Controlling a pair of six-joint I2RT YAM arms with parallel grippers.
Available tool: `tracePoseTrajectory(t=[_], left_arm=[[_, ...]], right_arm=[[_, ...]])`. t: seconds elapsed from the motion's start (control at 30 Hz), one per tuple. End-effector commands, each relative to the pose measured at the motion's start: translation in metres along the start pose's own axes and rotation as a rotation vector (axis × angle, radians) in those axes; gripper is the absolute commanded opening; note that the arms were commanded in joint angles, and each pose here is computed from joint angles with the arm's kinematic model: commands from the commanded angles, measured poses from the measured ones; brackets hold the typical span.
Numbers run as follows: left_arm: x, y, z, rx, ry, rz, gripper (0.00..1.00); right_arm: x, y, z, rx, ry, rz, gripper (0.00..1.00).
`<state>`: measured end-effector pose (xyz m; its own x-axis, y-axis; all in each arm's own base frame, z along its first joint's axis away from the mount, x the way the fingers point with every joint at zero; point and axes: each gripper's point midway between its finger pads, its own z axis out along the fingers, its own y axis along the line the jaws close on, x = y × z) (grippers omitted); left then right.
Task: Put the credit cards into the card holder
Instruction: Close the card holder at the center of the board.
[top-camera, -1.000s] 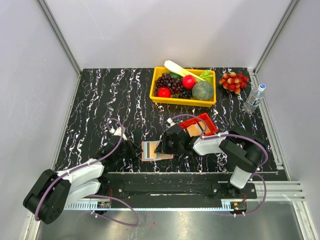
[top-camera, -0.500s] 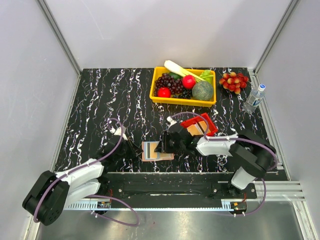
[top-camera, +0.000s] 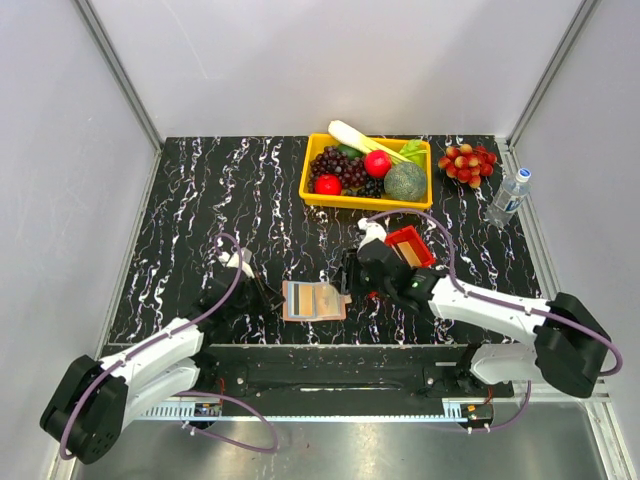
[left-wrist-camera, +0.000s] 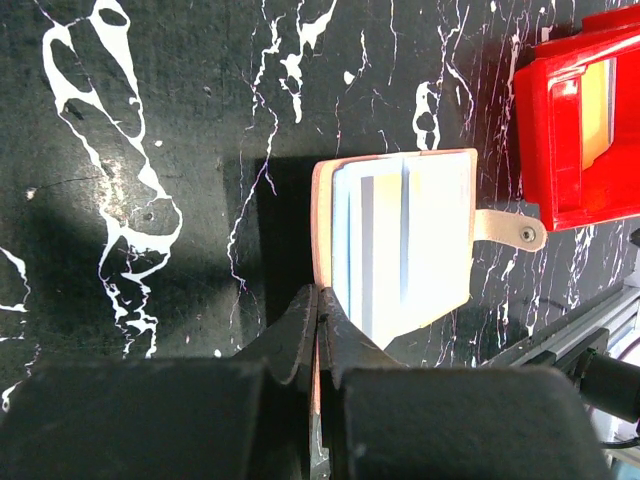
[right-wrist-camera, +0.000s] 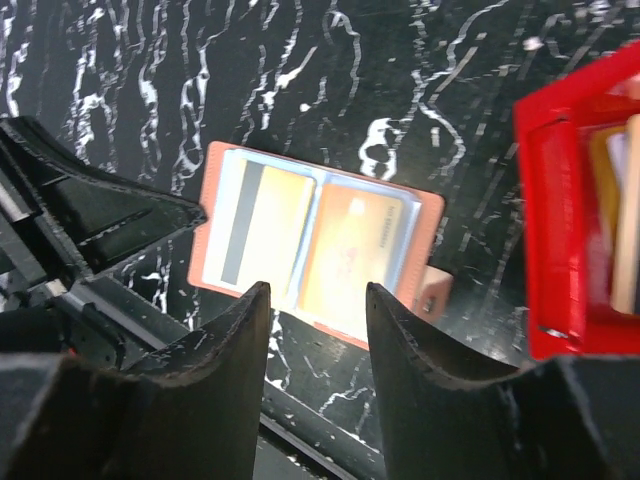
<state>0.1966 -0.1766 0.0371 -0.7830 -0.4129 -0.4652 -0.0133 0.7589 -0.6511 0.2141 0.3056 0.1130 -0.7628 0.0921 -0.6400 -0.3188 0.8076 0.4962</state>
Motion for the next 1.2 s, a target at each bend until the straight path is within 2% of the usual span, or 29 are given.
tracePoseTrajectory(t=[0.0, 0.4, 0.73, 0.83, 0.9, 1.0, 1.17], left_arm=[[-0.017, -0.016, -0.003, 0.028, -0.046, 0.032, 0.0], [-0.017, -0.018, -0.002, 0.037, -0.04, 0.035, 0.0], [-0.015, -0.018, -0.002, 0.042, -0.032, 0.035, 0.0], [-0.013, -0.016, -0.001, 0.037, -0.028, 0.033, 0.0], [-0.014, -0.017, -0.001, 0.043, -0.031, 0.032, 0.0], [-0.012, -0.016, 0.0, 0.043, -0.026, 0.032, 0.0], [-0.012, -0.017, 0.0, 0.047, -0.023, 0.033, 0.0]], right_arm=[[-0.004, -0.035, -0.017, 0.161, -0.039, -0.037, 0.49], [0.028, -0.052, -0.001, 0.228, 0.089, -0.028, 0.48], [0.03, -0.047, 0.013, 0.201, 0.093, -0.029, 0.39], [0.031, -0.046, 0.015, 0.193, 0.092, -0.022, 0.33], [0.031, -0.045, 0.017, 0.191, 0.093, -0.019, 0.22], [0.032, -0.047, 0.017, 0.198, 0.094, -0.016, 0.18], [0.032, -0.051, 0.017, 0.213, 0.09, -0.016, 0.06]])
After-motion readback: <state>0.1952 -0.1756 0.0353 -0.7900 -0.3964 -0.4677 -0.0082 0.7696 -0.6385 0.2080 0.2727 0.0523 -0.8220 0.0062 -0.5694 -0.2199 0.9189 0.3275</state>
